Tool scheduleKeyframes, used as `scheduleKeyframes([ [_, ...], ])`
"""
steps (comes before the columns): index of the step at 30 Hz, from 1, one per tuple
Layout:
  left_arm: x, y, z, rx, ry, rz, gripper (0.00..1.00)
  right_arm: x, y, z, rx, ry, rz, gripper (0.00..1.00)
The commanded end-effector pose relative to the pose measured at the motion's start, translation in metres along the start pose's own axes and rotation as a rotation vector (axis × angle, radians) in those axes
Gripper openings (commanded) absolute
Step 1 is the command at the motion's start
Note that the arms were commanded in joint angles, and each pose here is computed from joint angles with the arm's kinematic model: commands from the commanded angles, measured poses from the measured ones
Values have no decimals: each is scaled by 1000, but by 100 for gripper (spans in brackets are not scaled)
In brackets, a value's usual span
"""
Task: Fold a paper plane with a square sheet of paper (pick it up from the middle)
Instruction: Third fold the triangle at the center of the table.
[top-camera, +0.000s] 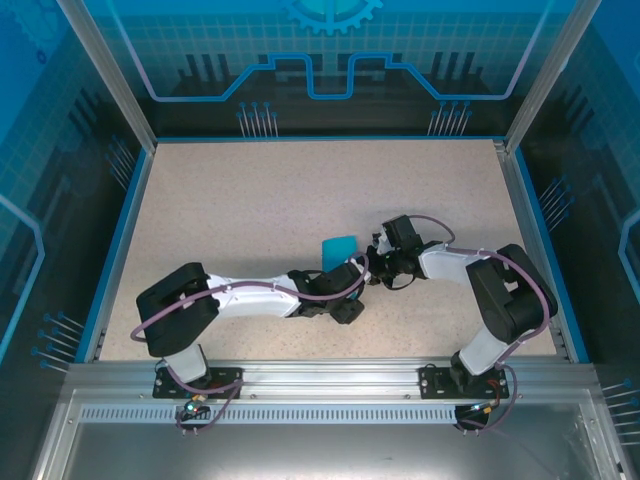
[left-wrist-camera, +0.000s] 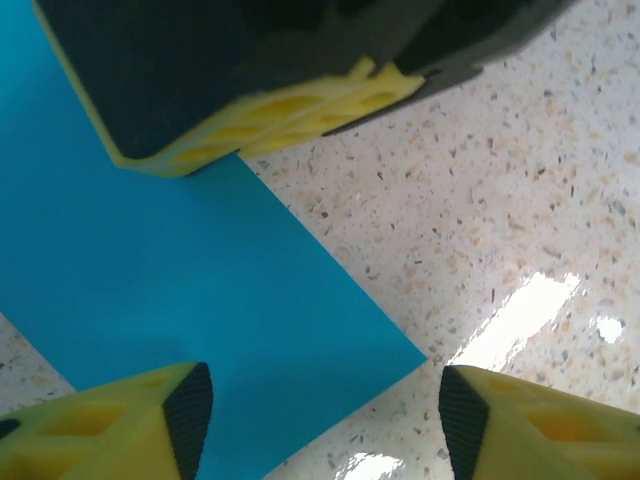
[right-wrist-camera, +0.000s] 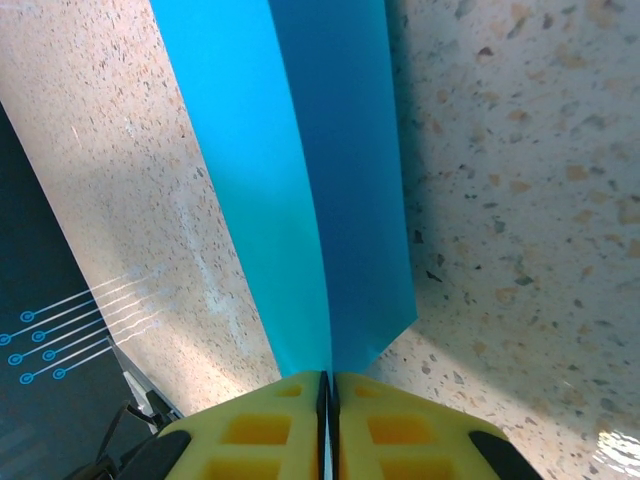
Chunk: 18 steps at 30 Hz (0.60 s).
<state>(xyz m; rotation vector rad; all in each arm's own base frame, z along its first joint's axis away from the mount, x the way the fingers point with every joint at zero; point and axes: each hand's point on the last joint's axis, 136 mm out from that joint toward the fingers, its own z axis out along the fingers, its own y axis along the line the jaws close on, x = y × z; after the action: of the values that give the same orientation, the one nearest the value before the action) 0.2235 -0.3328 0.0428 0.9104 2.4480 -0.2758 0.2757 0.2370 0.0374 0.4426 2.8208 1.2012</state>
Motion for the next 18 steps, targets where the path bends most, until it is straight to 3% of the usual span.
scheduleKeyframes([
  [1,-11,4,0,-34,-28,-2,55,-1,-7,-2,5,13,28,12],
  [8,-10,8,-4,-44,-49,-14,27,-3,-8,-7,8,4,25,14],
  [13,-11,15,-6,-35,-53,-57,14,-4,-8,-12,14,-6,13,17],
  [18,-11,21,-10,27,-65,-108,7,-4,-6,-15,10,-8,3,17],
])
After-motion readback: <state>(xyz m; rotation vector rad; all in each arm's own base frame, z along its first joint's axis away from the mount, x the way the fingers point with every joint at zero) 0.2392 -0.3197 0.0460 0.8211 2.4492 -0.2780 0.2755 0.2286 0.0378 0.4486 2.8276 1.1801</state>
